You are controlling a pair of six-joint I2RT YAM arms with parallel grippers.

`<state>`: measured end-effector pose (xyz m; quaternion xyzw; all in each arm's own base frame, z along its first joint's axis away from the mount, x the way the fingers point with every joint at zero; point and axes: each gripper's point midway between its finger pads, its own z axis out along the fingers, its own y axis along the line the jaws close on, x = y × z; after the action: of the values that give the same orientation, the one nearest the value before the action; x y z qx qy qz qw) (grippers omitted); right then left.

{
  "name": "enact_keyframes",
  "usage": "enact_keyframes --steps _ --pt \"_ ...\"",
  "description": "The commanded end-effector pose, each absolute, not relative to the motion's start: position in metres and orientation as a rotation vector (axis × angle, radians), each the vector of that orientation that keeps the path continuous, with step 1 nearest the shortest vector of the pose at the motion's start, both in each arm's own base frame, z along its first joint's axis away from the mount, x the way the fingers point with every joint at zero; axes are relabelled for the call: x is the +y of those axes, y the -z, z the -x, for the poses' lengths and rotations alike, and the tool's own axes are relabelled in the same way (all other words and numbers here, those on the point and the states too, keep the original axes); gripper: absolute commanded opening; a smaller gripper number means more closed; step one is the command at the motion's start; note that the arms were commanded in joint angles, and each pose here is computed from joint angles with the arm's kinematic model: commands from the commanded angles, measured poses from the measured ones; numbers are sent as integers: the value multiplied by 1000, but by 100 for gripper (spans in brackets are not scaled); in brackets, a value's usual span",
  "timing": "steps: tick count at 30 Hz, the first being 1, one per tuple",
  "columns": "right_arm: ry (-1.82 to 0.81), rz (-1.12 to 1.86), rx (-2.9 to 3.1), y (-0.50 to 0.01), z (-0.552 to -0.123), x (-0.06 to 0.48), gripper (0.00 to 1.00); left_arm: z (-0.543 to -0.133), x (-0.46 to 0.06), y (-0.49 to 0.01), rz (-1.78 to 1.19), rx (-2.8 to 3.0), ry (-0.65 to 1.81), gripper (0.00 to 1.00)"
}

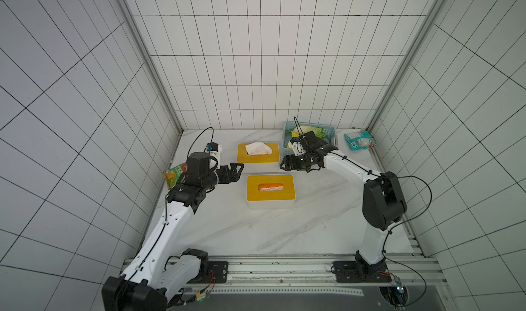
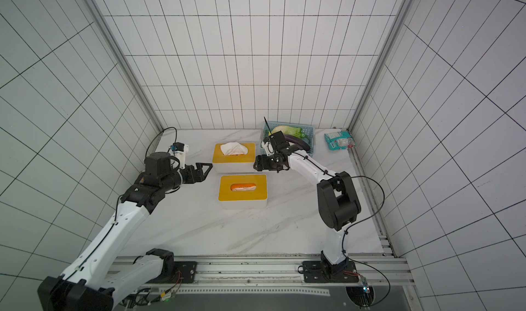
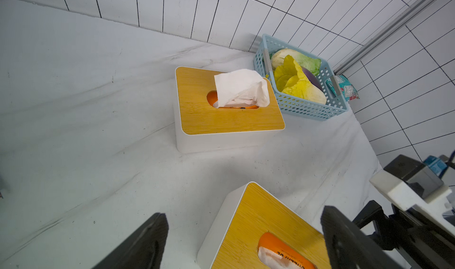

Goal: Put the tissue paper into the tissue box
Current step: Adjust the tissue box at the center of the board, then pull the paper towel from the tissue box.

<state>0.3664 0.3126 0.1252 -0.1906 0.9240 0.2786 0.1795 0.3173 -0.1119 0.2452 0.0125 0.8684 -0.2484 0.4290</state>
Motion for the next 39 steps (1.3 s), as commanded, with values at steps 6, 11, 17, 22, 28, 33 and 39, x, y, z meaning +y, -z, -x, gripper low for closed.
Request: enact_keyframes --steps 6,11,17,22,28,33,39 --pt "-1152 595 2621 -122 -316 335 90 -319 -112 -245 -32 2157 633 95" --pt "-1293 641 2625 -139 -265 336 91 -320 -112 -244 -29 2159 635 95" --pt "-1369 818 2588 -163 -201 342 91 -322 -112 -243 -26 2162 641 95" --pt "-931 1000 2599 -156 -192 319 86 -322 -111 -242 -21 2164 643 95" --pt "-443 1221 2493 -160 -205 303 75 -323 -111 -241 -17 2166 643 95" --pt "-249 1305 2433 -161 -217 308 68 -323 -110 -241 -15 2169 643 95" --pt "-180 1484 2379 -148 -202 336 60 -323 -109 -241 -10 2166 644 95"
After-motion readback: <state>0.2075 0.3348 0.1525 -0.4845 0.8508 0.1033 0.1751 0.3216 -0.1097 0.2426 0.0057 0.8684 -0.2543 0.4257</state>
